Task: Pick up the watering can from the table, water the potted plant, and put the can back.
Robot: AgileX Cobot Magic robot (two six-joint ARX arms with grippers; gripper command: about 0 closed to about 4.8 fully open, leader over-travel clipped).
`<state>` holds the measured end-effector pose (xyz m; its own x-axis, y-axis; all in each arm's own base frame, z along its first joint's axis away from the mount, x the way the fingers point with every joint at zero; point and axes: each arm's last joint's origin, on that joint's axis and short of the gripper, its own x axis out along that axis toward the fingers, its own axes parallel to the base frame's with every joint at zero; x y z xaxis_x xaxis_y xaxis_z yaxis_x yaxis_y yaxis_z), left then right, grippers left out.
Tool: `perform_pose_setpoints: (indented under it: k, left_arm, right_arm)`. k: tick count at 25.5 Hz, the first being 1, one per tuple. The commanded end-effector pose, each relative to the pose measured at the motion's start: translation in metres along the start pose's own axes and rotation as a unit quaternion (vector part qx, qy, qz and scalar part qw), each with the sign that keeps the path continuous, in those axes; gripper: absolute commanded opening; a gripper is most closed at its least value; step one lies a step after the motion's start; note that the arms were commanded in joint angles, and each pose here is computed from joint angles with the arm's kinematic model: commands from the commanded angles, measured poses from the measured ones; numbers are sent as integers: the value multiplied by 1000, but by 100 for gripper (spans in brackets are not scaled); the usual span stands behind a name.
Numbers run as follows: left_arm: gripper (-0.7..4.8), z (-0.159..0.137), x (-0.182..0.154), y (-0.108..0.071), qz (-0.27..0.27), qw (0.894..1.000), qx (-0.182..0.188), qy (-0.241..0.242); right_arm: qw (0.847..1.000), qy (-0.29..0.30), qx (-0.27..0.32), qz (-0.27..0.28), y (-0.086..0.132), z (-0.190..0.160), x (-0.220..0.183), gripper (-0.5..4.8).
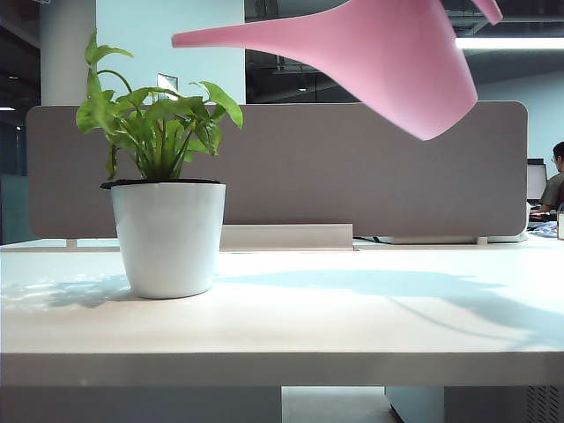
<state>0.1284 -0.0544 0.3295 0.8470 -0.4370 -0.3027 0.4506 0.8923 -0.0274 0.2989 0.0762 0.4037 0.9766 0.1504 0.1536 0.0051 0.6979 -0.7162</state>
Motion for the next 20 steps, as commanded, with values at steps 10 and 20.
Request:
perform_pose_setpoints:
  k: [10, 20]
  left_arm:
    - [3, 2, -1, 0, -1, 1000, 1, -8]
    - [3, 2, -1, 0, -1, 1000, 1, -8]
  right_arm:
    - [996, -10, -91, -18, -11, 11, -3, -6]
    - [993, -31, -117, -17, -7, 22, -4, -6]
